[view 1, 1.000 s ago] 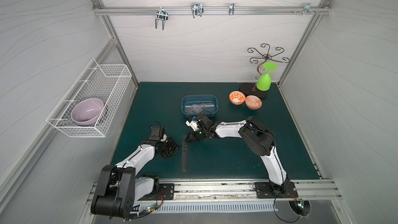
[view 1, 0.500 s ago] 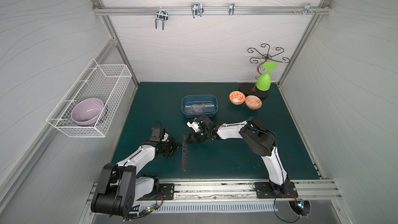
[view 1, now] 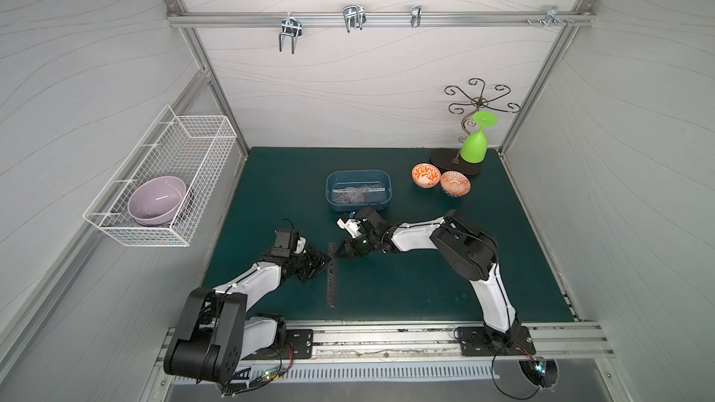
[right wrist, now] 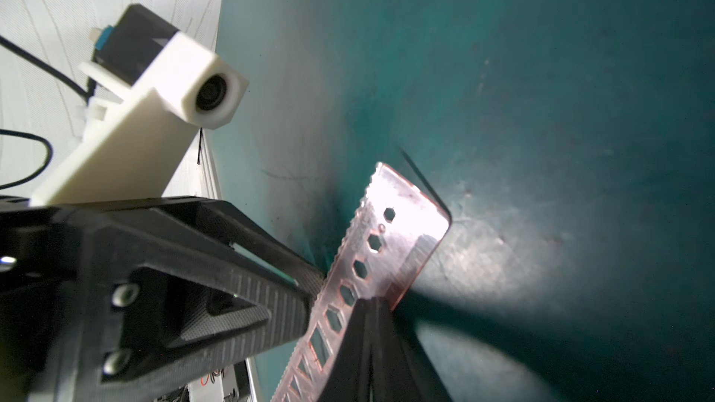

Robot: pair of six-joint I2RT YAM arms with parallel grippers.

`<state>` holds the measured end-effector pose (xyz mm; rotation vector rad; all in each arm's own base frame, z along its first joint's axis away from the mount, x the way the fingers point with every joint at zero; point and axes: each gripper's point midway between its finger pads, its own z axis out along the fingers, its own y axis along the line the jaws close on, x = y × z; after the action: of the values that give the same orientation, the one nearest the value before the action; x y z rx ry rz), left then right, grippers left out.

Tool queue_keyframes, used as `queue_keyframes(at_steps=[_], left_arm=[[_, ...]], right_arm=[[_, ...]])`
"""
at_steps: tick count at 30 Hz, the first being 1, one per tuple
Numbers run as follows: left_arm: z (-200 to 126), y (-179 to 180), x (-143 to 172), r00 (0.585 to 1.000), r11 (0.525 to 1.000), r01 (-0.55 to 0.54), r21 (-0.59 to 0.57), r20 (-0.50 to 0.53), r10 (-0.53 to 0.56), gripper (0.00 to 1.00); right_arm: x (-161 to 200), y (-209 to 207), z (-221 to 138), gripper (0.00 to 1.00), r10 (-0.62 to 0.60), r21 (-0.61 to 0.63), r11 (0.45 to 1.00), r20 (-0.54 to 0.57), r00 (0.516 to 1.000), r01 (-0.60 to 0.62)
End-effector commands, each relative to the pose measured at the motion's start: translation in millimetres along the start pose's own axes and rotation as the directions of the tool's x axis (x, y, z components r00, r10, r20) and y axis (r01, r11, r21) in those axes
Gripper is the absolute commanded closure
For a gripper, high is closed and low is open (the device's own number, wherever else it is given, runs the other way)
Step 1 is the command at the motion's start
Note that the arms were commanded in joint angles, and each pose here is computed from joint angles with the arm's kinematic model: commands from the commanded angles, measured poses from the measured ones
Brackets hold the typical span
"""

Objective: Put the scattered rulers into the storage box
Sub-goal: Pick up the ruler from the center of the board.

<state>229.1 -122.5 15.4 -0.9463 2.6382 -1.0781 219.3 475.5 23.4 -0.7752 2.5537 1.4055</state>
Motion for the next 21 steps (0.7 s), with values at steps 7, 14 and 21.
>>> queue_keyframes(at_steps=[7,14,21], left_arm=[[22.0,44.4,20.4,0.998,0.988,0.036,-0.152,-0.049,-0.044,0.73],[25.9,42.8,17.6,0.998,0.987,0.008,-0.160,-0.057,-0.017,0.96],[14.6,1.6,15.3,0.992,0.993,-0.085,-0.082,-0.104,0.076,1.00]], right_arm=[[52.5,-52.5,3.7,0.94,0.142,0.126,0.983,-0.090,0.986,-0.130],[46.8,-52.4,-9.6,0.93,0.154,0.114,0.983,-0.066,0.986,-0.146],[1.0,-18.2,-77.7,0.88,0.079,0.049,0.995,0.048,0.996,-0.082]])
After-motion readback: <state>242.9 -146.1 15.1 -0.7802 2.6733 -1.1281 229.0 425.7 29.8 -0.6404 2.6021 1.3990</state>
